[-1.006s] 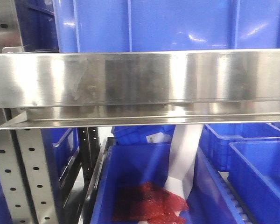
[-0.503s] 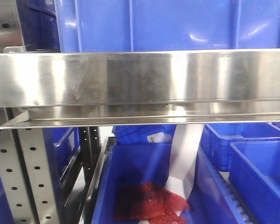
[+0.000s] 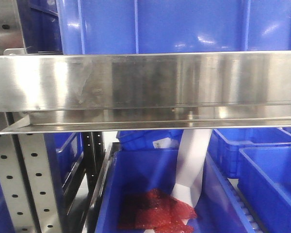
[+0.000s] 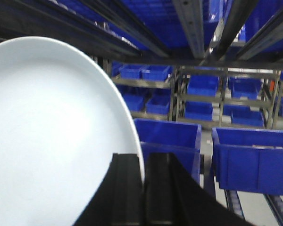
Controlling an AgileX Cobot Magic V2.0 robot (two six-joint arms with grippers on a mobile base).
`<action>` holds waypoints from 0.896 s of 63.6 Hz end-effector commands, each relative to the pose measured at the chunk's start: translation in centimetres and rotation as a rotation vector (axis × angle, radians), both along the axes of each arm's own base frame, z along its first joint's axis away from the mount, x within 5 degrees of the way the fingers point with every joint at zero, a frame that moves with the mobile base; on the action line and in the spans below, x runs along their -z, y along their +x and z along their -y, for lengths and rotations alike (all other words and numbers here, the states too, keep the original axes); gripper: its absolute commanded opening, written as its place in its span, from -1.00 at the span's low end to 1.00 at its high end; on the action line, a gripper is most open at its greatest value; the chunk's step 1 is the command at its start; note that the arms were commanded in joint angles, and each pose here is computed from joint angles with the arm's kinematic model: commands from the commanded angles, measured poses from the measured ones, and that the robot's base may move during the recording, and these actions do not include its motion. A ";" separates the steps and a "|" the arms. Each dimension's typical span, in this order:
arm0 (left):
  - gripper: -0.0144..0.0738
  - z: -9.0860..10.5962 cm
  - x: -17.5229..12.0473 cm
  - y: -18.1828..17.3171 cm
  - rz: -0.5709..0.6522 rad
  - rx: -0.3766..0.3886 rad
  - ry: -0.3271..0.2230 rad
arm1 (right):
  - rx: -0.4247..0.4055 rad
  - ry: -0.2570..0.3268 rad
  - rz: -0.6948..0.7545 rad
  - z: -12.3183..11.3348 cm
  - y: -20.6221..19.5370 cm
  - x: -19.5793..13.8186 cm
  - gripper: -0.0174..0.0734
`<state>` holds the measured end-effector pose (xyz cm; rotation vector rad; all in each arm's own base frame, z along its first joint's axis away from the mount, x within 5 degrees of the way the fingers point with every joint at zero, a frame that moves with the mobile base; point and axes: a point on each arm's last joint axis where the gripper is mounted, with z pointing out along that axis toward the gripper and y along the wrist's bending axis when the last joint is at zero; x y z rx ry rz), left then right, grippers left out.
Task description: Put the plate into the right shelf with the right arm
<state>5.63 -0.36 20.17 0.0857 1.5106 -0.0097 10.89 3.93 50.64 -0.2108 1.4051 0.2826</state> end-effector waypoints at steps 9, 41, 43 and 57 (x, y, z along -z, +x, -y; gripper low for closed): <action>-0.78 -0.2 -0.5 -0.1 0.088 -0.019 -0.011 | -0.007 -0.018 -0.014 -3.1 6.5 -2.5 -0.49; -0.78 -0.2 -0.5 -0.1 0.088 -0.019 -0.011 | -0.015 -0.116 -0.214 -9.4 19.9 2.9 -0.49; -0.78 -0.2 -0.5 -0.1 0.088 -0.019 -0.011 | -0.014 -0.125 -0.220 -9.6 20.4 3.3 -0.49; -0.78 -0.2 -0.5 -0.1 0.088 -0.019 -0.011 | 0.030 -0.173 -0.238 -9.0 22.2 4.6 -0.49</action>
